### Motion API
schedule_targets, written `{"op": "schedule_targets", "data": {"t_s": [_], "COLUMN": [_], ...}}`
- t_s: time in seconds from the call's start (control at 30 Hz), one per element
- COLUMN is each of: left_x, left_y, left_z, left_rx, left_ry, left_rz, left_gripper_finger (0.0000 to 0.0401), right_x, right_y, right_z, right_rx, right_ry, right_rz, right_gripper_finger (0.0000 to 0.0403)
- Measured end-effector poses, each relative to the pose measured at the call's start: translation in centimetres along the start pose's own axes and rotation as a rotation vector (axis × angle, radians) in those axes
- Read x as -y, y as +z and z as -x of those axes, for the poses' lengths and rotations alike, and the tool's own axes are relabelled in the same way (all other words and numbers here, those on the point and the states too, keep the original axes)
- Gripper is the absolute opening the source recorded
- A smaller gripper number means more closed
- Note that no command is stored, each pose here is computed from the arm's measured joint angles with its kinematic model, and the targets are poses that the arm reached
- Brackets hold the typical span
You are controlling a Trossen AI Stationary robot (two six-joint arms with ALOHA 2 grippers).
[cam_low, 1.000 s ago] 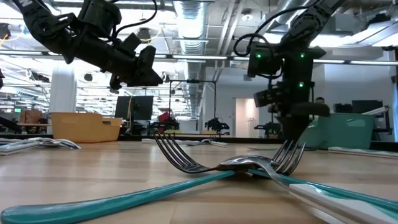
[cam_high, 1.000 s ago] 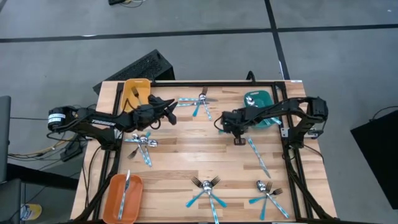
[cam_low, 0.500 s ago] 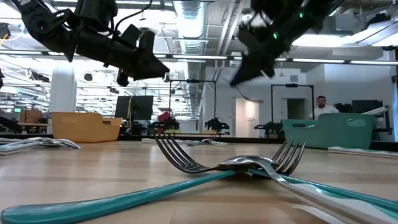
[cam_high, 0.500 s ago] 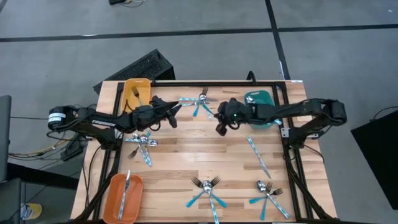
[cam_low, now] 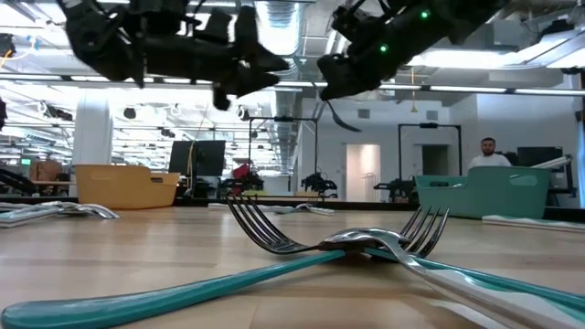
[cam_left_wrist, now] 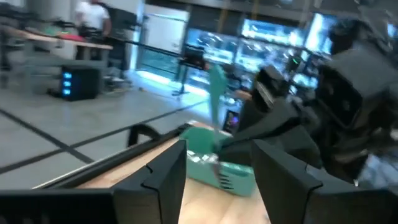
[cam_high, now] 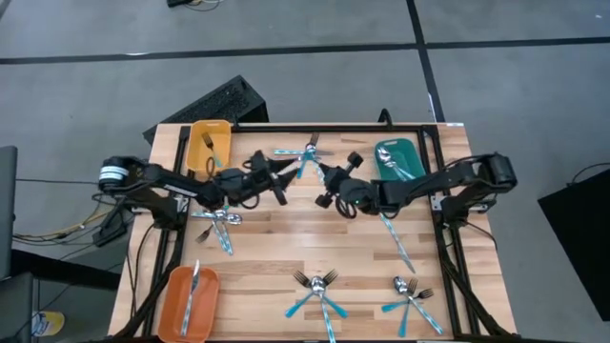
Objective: Sort silverware by color (type)
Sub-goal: Put the blue fork into the yellow bin
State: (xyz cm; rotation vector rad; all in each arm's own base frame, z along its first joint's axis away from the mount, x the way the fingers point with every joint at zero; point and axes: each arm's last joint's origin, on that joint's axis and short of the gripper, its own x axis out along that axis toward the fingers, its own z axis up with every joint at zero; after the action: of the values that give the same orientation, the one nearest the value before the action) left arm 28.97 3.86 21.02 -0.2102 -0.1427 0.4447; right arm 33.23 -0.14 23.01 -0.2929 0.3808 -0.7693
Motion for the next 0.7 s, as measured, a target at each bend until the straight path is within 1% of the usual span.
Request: {"op": "schedule_targets", "data": {"t_s": [0.07,0.2,0.3,0.4,0.5,0.63,0.7], "left_x": [0.8,1.5,1.6,1.2,0.7,0.2,0.2], "left_y": [0.2,0.9,1.2,1.3,1.4,1.3,1.3], "left_z": [-1.3,-2.7,-3.1,-3.3,-3.5,-3.7,-3.7], "left_rx": [0.009,0.034,0.032,0.037,0.034,0.006,0.003], "left_ry": [-0.038,-0.057,-0.032,0.0,0.023,0.001,-0.017], "left_rz": [-0.014,-0.039,-0.063,-0.08,-0.089,-0.108,-0.123], "left_gripper_finger": [0.0165,0.0161,0.0148,0.0116,0.0076,0.0017,0.0006], "right_x": [-0.4,-0.5,-0.5,-0.6,-0.7,-0.9,-0.9], "right_y": [-0.1,-0.1,-0.2,-0.2,-0.2,-0.1,-0.1], "right_z": [-0.1,0.1,0.2,0.3,0.4,0.6,0.6], "right_rx": [0.006,0.002,-0.002,-0.003,-0.002,0.0,0.0], "right_ry": [0.004,0.006,-0.003,-0.01,-0.008,-0.001,0.0], "right_rz": [0.005,0.007,0.013,0.03,0.033,0.042,0.042], "right_gripper_finger": [0.0007,0.0007,0.0007,0.0007,0.0007,0.0008,0.001]}}
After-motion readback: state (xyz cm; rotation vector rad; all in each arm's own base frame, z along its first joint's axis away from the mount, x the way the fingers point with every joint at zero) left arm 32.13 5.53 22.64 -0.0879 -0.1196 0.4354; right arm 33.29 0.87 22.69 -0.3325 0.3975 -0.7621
